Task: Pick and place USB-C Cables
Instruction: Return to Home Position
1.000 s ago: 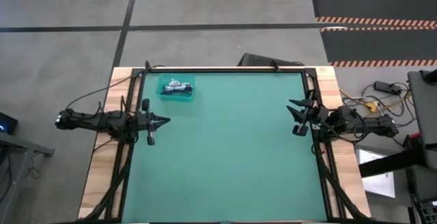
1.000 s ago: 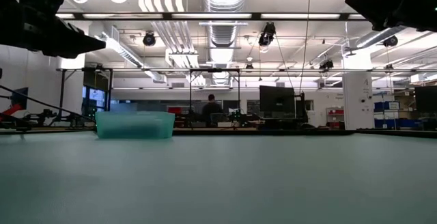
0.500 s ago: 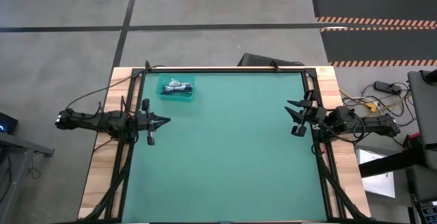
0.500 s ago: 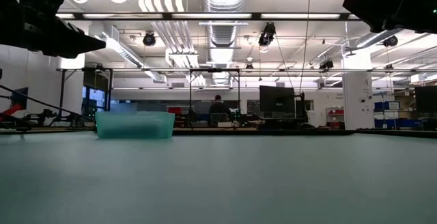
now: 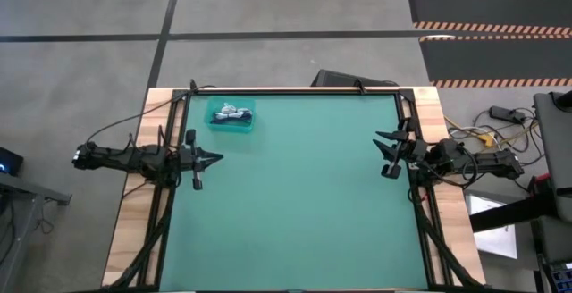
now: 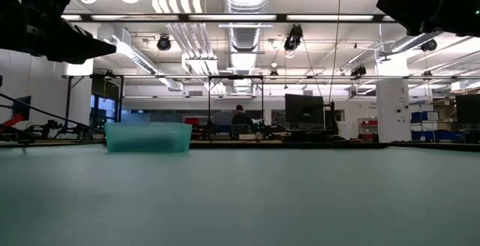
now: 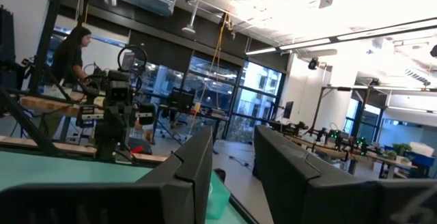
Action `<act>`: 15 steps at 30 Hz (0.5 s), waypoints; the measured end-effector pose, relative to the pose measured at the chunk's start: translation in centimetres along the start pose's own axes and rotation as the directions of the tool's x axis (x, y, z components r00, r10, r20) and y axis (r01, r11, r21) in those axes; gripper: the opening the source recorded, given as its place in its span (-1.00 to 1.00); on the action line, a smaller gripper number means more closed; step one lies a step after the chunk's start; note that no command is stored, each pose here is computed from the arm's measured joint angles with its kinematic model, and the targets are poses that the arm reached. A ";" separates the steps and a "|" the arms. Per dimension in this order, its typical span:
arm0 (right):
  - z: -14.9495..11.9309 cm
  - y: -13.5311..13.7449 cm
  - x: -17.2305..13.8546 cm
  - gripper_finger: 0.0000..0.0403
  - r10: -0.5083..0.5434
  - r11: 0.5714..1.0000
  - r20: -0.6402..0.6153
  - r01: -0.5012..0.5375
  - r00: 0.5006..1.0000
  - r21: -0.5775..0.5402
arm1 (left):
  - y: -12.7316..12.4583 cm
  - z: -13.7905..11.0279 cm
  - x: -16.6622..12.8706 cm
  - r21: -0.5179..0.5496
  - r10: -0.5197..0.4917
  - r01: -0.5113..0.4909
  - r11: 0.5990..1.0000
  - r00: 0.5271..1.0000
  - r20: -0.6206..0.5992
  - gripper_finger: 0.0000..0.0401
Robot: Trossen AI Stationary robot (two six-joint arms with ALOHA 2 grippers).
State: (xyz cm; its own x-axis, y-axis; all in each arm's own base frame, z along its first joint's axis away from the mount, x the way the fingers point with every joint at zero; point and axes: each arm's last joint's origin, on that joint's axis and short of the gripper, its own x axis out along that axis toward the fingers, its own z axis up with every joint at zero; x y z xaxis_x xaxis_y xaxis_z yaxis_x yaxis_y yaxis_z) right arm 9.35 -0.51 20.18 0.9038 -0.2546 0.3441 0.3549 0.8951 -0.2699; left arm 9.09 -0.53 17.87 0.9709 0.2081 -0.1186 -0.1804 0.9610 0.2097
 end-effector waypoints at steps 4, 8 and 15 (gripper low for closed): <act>0.0 0.0 0.0 -0.52 0.000 1.000 0.000 0.000 1.000 0.000 | 0.0 0.0 0.0 0.000 0.000 0.000 1.000 1.000 0.000 -1.00; 0.0 0.0 0.0 -0.54 0.000 1.000 0.000 0.000 1.000 0.000 | 0.0 0.0 0.0 0.000 0.000 0.000 1.000 1.000 0.000 -1.00; 0.0 0.0 0.0 -0.51 0.000 1.000 0.000 0.000 1.000 0.000 | 0.0 0.0 0.0 0.000 0.000 0.000 1.000 1.000 0.000 -1.00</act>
State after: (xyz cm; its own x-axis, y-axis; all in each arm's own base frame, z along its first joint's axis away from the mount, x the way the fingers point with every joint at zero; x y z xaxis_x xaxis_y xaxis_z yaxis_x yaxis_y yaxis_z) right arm 9.35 -0.51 20.18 0.9038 -0.2545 0.3441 0.3548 0.8952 -0.2698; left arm 9.09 -0.53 17.87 0.9708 0.2081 -0.1189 -0.1803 0.9609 0.2101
